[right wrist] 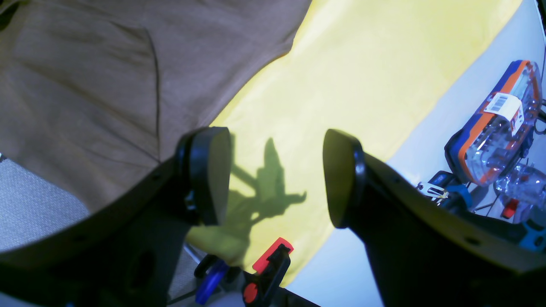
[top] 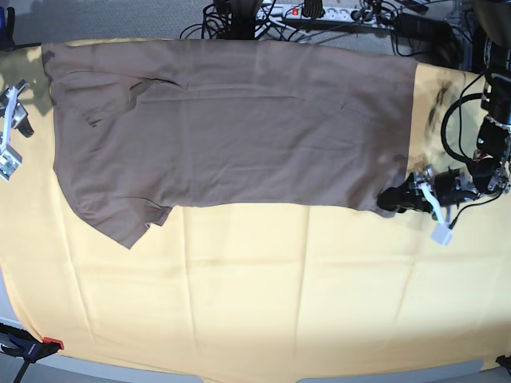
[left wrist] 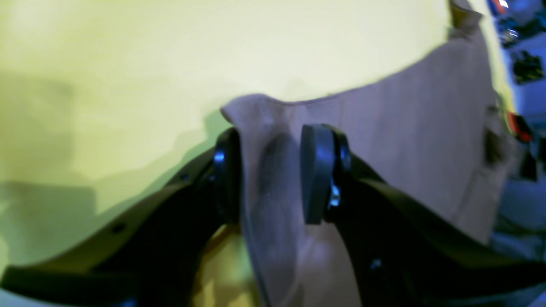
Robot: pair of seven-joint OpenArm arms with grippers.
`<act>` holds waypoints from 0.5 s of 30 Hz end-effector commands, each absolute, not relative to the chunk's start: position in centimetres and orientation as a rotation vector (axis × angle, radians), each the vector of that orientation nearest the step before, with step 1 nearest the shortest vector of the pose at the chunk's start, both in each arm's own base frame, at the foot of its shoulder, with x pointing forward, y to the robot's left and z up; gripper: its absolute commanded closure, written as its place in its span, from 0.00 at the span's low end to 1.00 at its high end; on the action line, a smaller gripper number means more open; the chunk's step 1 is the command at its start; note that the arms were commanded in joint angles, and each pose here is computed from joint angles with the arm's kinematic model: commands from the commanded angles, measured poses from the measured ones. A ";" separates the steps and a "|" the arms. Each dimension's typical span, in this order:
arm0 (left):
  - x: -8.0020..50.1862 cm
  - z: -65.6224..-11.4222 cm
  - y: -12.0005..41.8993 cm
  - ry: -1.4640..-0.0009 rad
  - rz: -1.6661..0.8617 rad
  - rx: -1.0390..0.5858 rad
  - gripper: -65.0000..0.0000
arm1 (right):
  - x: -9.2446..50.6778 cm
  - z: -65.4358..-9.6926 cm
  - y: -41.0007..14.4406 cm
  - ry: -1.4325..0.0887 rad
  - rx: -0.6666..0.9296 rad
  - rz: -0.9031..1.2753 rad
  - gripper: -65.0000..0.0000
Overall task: Fold the T-shirt properly
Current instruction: 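Grasp the shirt's hem-side edge with both grippers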
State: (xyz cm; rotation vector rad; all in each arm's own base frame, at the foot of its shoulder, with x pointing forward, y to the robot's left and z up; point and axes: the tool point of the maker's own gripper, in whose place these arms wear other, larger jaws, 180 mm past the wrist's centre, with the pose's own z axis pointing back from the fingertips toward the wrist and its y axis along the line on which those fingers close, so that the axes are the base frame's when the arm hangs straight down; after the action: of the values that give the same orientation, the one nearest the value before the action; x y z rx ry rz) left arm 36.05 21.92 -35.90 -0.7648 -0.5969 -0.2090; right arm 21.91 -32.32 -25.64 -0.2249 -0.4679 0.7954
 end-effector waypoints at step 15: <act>40.3 -31.9 23.4 -0.747 -0.285 -0.665 1.00 | 25.0 -24.3 -29.0 -0.814 -0.107 0.637 0.44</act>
State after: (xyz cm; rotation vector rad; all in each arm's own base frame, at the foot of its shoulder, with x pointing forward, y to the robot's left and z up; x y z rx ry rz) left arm 38.90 22.63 -34.18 -0.6646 -0.6752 -0.2867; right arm 24.31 -28.68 -25.46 -0.0792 -0.7842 0.6270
